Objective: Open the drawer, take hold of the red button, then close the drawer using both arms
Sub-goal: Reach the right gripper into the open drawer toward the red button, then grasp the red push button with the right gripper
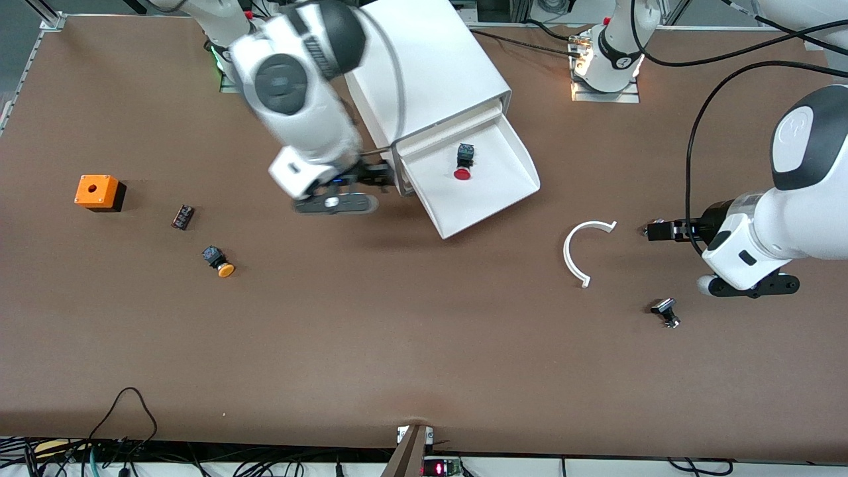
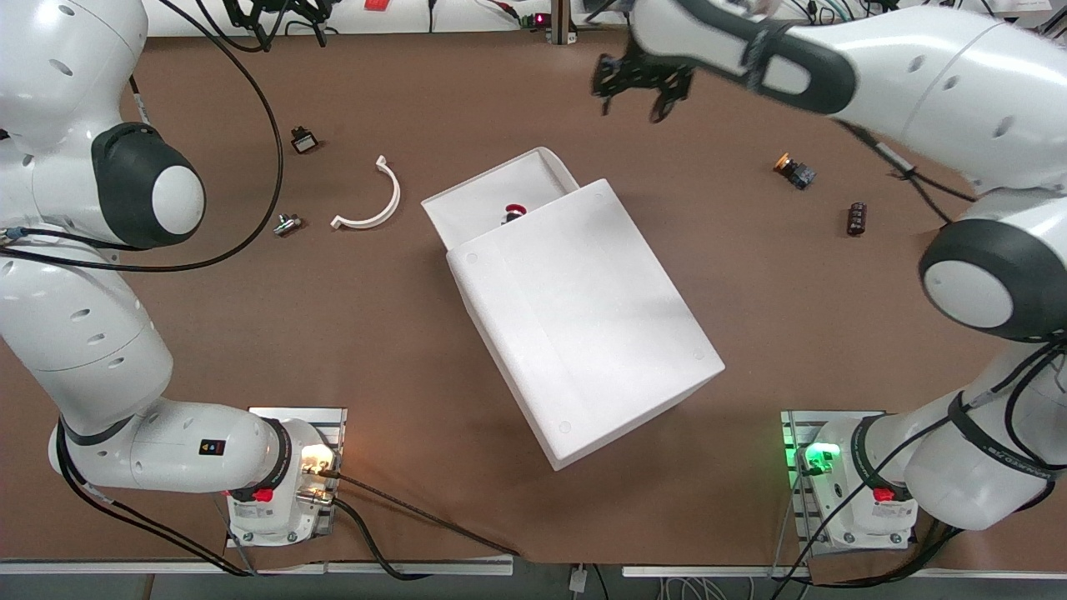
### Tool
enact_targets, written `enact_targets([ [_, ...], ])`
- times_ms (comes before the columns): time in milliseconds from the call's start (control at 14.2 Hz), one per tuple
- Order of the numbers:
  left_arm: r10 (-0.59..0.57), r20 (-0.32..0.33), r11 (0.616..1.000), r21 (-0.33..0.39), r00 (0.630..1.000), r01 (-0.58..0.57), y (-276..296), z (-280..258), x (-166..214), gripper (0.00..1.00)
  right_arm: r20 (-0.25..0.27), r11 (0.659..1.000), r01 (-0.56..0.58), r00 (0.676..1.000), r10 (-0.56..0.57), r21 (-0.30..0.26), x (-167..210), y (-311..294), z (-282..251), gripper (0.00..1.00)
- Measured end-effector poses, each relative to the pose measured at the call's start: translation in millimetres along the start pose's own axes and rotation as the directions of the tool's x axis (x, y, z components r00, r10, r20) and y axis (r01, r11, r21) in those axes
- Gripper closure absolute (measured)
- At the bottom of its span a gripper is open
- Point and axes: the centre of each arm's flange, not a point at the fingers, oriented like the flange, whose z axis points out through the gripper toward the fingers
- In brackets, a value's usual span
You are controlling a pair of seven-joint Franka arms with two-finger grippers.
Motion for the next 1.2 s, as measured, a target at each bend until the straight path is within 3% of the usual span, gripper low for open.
enact_targets([
  [423, 0.0, 0.001, 1.0, 0.0, 1.0, 0.0, 0.1, 0.3, 0.0, 0.0, -0.031, 0.983, -0.18, 0.983, 0.18, 0.021, -64.7, -121.2, 93.3, 0.01],
  [987, 0.0, 0.002, 1.0, 0.001, 1.0, 0.0, 0.0, 1.1, 0.2, 0.0, -0.064, 0.981, -0.192, 0.98, 0.191, -0.024, -98.9, -151.7, 120.9, 0.06],
  [1198, 0.0, 0.005, 1.0, 0.001, 1.0, 0.0, 0.0, 2.4, 0.5, 0.0, -0.06, 0.98, -0.192, 0.98, 0.19, -0.044, -105.8, -155.1, 135.6, 0.15],
])
